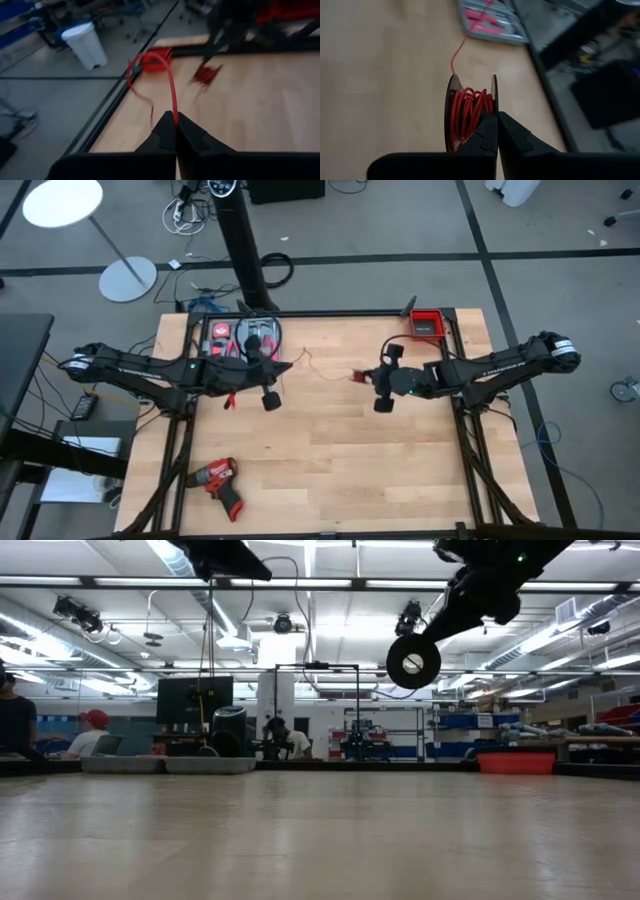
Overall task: Coil cords
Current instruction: Uncoil the red wire
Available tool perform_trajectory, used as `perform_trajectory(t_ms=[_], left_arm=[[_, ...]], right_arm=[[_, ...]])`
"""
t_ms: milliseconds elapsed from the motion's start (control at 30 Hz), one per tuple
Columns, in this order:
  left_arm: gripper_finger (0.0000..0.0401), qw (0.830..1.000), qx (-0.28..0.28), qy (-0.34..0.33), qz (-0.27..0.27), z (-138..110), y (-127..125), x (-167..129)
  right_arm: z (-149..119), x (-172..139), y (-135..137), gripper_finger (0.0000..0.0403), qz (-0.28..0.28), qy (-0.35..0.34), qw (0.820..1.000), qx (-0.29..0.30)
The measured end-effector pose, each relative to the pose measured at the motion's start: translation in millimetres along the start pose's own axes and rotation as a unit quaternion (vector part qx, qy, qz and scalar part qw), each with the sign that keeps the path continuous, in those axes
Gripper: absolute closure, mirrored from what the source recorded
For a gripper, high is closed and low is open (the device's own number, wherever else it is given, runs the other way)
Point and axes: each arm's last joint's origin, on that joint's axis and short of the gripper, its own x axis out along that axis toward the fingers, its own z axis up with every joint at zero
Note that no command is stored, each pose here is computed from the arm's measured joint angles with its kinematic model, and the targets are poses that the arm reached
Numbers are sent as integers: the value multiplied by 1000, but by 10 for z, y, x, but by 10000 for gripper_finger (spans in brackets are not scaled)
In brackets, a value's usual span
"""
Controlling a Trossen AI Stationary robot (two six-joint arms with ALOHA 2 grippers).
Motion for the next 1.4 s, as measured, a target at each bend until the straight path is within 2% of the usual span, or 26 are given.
perform_trajectory(t_ms=[167, 267, 500, 633, 733, 833, 933, 1033, 1233, 1400], left_arm=[[401, 999, -5, 38, 4, -83, 0, -3], [401, 998, -12, 55, -8, -122, -20, 17], [401, 992, -25, 88, -85, -208, -167, 150], [401, 985, -31, 101, -134, -261, -299, 275], [401, 975, -37, 99, -194, -283, -420, 357], [401, 959, -47, 80, -269, -257, -517, 398], [401, 938, -59, 40, -339, -170, -570, 372], [401, 923, -66, -2, -378, -69, -568, 308], [401, 916, -54, -75, -390, 108, -450, 121], [401, 928, -49, -121, -350, 224, -288, -67]], right_arm=[[126, -90, 2, 403, 56, -70, 995, 34], [229, -173, -73, 403, 60, -127, 988, 68], [445, -339, -398, 403, -13, -256, 953, 161], [489, -363, -560, 403, -88, -280, 937, 188], [464, -317, -666, 403, -159, -258, 932, 200], [406, -239, -745, 403, -208, -218, 935, 188], [334, -140, -757, 403, -221, -174, 946, 163], [254, -53, -730, 403, -219, -127, 958, 137], [55, 3, -664, 403, -224, -31, 967, 118], [-92, 16, -607, 403, -199, 27, 972, 122]])
